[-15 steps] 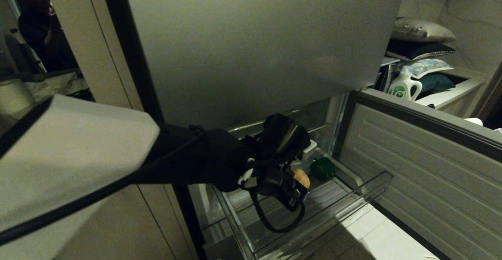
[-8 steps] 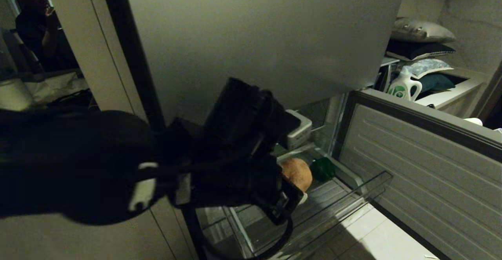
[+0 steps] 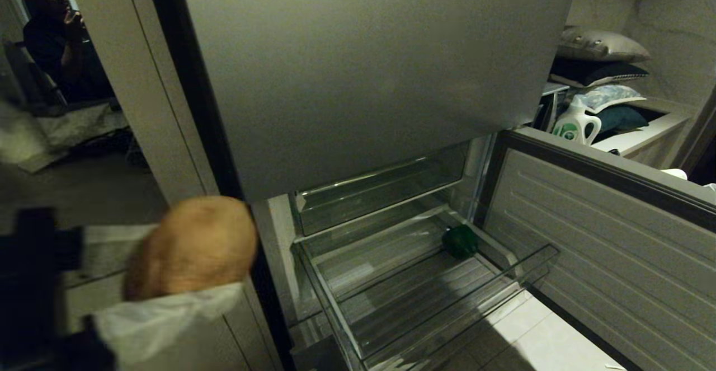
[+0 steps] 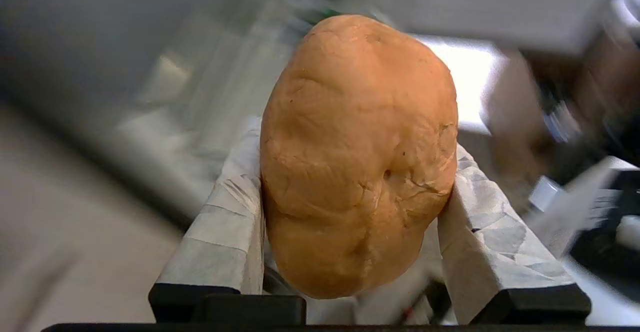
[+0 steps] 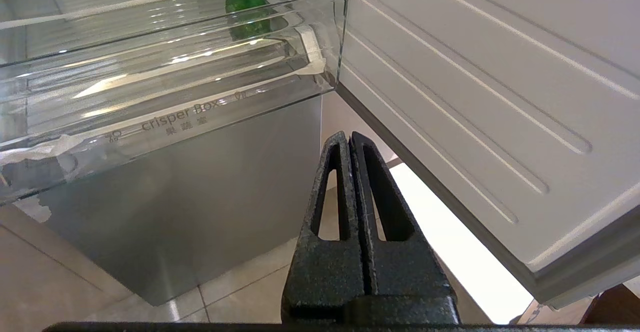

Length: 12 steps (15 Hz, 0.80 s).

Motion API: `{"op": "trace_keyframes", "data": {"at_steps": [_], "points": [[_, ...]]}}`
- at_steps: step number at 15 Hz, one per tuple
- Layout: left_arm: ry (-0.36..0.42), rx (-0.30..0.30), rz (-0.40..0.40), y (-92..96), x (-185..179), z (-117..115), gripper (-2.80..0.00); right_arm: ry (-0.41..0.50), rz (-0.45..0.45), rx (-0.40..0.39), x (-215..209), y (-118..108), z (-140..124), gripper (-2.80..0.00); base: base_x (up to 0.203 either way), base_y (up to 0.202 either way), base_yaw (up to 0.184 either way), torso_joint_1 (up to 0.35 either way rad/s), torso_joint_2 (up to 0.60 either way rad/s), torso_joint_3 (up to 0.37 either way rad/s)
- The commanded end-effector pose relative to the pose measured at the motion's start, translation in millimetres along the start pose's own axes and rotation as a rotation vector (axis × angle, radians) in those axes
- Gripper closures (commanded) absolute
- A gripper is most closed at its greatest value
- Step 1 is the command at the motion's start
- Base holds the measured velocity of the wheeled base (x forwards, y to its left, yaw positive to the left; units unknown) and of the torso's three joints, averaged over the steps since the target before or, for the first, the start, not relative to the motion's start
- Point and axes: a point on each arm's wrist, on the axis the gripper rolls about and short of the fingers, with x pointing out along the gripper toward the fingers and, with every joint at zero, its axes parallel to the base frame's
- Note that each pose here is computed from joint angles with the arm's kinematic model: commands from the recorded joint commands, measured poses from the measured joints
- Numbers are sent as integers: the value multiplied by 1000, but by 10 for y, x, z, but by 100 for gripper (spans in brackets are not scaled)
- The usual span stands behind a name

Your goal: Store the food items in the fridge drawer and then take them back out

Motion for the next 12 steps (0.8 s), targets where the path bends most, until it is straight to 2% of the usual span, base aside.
{"op": "trace_keyframes", "data": {"at_steps": [1,4,6,7,9,10,12], "points": [[-170,-48,235,142,-722,-176,0,-1,0,0,-1,0,-2,0,0,0,0,0,0,0],[-152,-89,573,130,-950,-432,0,-1,0,0,-1,0,-2,0,0,0,0,0,0,0],[-72,-122,765,98,-942,-692,0,-1,0,0,-1,0,-2,0,0,0,0,0,0,0],[-11,-143,806,82,-889,-897,0,-1,0,0,-1,0,-2,0,0,0,0,0,0,0],[103,-181,816,22,-787,-1348,0,-1,0,0,-1,0,-2,0,0,0,0,0,0,0],[133,-191,815,-40,-769,-1572,0,-1,0,0,-1,0,-2,0,0,0,0,0,0,0],[122,-189,810,-184,-778,-1940,0,-1,0,0,-1,0,-2,0,0,0,0,0,0,0]]}}
